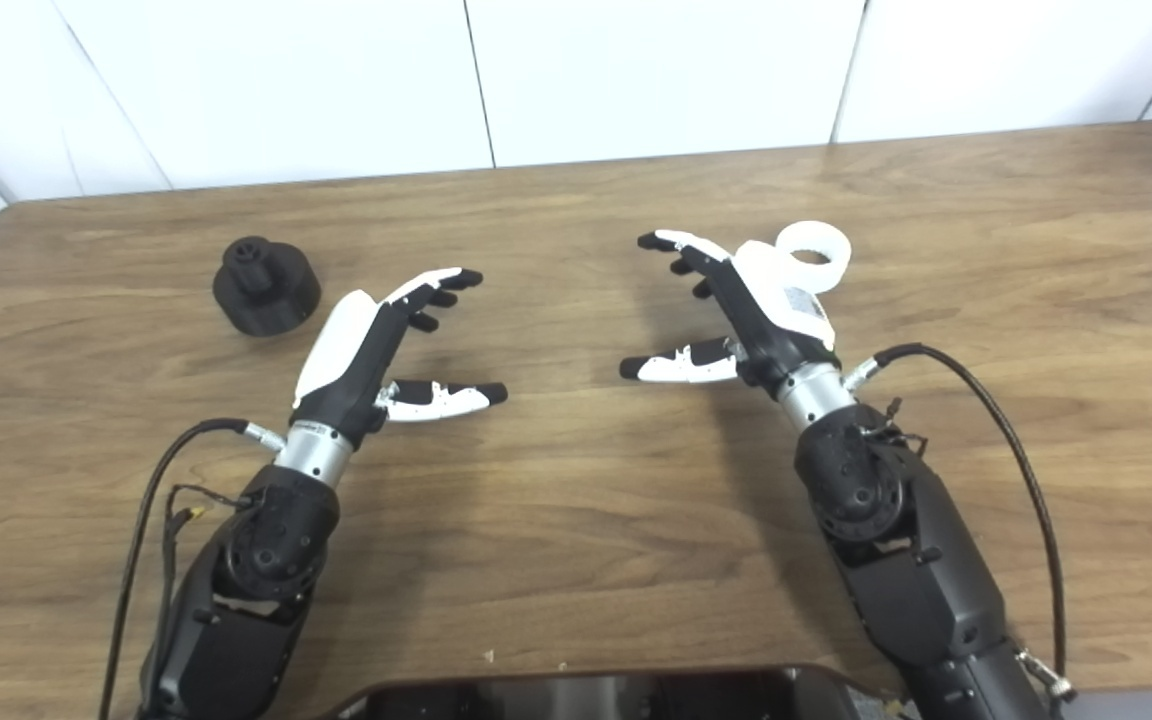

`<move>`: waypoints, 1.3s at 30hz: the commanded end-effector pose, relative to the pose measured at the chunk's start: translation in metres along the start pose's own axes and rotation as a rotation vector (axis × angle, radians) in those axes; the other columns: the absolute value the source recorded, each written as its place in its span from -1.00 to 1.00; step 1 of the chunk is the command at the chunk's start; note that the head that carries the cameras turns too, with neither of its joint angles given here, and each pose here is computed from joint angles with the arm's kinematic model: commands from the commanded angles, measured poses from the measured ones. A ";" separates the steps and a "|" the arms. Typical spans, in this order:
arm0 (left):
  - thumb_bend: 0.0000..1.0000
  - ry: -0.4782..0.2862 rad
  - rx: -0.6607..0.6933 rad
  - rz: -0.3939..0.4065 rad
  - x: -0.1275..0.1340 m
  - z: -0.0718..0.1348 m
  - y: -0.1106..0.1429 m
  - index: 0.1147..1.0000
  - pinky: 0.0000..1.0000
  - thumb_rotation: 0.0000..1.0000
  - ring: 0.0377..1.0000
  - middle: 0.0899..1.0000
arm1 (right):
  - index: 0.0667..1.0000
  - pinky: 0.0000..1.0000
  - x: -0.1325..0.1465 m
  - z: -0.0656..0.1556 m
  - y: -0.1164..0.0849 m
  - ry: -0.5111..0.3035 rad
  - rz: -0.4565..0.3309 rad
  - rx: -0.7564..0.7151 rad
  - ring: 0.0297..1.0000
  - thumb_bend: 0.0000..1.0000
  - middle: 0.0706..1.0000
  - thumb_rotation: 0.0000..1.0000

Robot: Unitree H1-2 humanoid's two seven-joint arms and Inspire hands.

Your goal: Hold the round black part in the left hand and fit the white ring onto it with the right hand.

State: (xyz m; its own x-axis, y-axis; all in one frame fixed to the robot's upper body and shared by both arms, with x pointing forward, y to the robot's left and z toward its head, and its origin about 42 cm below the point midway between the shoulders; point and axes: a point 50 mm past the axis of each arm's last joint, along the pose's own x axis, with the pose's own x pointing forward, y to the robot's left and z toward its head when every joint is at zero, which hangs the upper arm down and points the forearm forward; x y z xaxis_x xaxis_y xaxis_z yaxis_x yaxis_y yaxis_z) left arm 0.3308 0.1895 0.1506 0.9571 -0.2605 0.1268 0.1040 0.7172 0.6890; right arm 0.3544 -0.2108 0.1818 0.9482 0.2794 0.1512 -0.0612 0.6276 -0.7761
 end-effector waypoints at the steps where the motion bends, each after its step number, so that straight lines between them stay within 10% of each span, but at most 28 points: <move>1: 0.69 -0.072 0.014 0.060 0.012 0.013 0.016 0.53 0.39 -0.55 0.59 0.65 | 0.65 0.36 0.011 0.013 -0.014 -0.079 -0.053 -0.006 0.59 0.66 0.69 -0.39; 39: 0.66 -0.063 0.015 0.053 0.017 0.022 0.007 0.55 0.34 -0.50 0.58 0.67 | 0.63 0.30 0.007 0.003 -0.024 -0.089 -0.053 0.007 0.54 0.65 0.67 -0.52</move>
State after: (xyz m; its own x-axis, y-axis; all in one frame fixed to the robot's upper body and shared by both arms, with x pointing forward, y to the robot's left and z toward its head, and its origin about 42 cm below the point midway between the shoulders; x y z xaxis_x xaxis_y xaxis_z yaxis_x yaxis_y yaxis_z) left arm 0.3330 0.1769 0.1528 0.9552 -0.2670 0.1278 0.1088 0.7181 0.6874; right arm 0.3553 -0.2224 0.1828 0.9407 0.2952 0.1671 -0.0640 0.6384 -0.7671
